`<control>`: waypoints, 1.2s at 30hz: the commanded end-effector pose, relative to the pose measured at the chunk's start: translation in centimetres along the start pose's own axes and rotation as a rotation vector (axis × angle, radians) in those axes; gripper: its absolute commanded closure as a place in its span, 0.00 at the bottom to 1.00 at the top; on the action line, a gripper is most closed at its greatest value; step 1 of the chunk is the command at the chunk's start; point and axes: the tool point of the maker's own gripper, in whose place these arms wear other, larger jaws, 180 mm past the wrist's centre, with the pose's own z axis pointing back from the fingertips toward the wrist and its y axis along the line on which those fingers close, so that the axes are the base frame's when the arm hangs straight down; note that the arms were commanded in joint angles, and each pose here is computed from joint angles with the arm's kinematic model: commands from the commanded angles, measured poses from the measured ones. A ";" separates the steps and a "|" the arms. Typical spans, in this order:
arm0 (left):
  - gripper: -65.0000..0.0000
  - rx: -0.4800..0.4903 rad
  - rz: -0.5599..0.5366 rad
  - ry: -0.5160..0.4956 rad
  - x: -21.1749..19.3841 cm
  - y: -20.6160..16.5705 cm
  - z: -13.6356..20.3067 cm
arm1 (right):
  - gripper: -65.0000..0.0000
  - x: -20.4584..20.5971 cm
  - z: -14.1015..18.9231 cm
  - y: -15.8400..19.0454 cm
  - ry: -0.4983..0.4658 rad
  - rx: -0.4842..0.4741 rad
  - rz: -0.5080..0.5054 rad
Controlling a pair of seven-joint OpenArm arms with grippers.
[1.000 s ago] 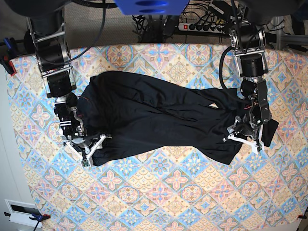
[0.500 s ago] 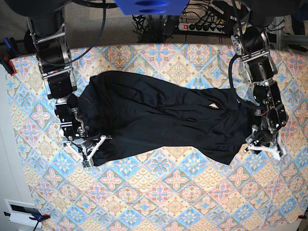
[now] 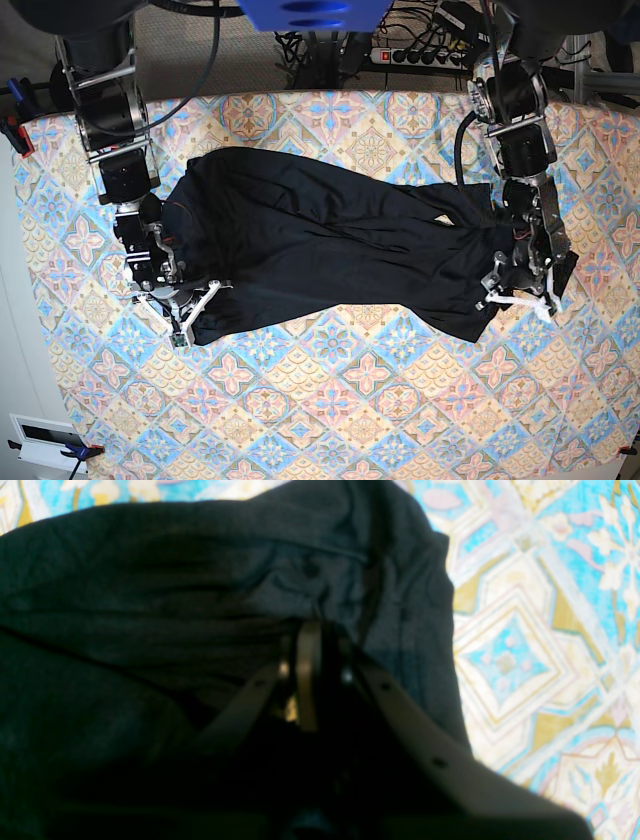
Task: Layout the t-shirt on the table in an organized manner, then fold the t-shirt properly
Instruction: 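Drag the shirt with both grippers, spreading the sleeves apart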
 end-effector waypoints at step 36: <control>1.00 0.020 0.084 -0.272 9.1 -5.3 -1.1 | 1.00 11.0 4.2 -10.6 -0.258 -0.325 0.128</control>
